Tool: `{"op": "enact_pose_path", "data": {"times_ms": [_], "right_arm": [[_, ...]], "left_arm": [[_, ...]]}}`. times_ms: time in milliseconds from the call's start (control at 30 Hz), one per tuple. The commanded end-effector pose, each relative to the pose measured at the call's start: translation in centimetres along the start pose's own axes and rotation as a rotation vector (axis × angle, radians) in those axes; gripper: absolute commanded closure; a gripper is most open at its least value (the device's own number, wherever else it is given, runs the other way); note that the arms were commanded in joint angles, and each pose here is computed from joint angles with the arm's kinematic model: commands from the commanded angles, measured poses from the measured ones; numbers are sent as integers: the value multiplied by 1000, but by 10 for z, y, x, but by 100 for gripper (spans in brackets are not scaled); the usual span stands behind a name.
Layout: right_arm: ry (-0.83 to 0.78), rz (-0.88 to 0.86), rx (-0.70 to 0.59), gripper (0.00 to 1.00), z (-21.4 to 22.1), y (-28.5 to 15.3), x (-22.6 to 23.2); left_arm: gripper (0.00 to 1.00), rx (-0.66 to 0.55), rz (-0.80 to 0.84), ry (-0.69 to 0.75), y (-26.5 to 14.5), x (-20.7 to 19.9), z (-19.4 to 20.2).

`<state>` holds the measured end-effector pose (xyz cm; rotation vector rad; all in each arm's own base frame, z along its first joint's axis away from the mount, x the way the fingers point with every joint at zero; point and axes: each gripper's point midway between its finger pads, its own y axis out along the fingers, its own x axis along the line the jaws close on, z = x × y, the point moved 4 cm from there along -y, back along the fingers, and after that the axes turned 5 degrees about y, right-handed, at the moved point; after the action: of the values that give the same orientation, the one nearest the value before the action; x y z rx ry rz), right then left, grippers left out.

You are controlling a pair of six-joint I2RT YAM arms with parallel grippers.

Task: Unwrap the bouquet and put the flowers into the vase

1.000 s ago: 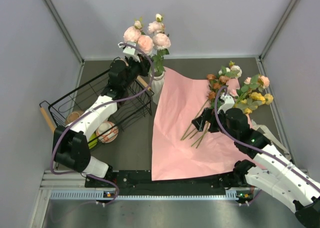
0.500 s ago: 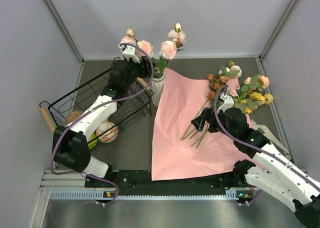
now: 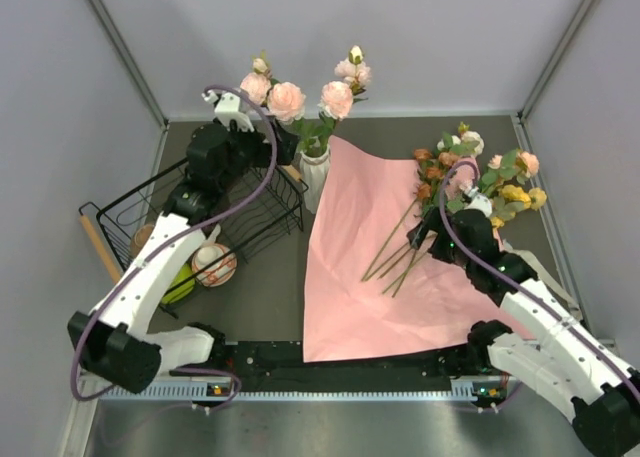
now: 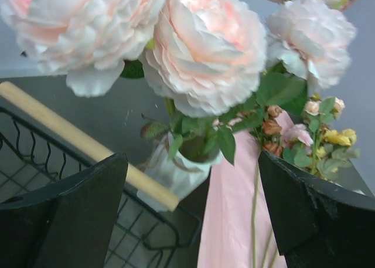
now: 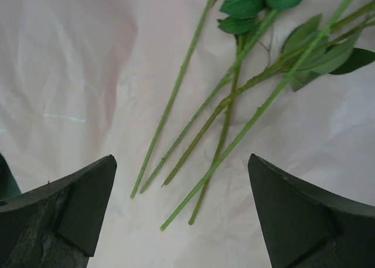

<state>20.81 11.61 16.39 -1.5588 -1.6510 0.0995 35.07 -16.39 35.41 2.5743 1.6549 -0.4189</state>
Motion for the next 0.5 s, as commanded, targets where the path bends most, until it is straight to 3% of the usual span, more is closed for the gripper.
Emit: {"op": "enact_pose_path", "data": {"times_ms": [0,133,267,367,467], "right_arm": [[186,103,-75,5,-32,1,-20],[273,180,-99,16,-41,7,-46],[315,214,-118,42,-46,17,-55],[351,205,-79,50,-42,31,-54],[400,201,-12,52,-27,46,-56]], "left_arm": [[1,22,41,-40,-50,-13,-11],[2,61,98,-40,-90,-19,9],[4,84,221,-62,-126,-34,26],[5,145,289,-98,-136,-41,49],[9,209,338,-144,-139,-46,66]]}}
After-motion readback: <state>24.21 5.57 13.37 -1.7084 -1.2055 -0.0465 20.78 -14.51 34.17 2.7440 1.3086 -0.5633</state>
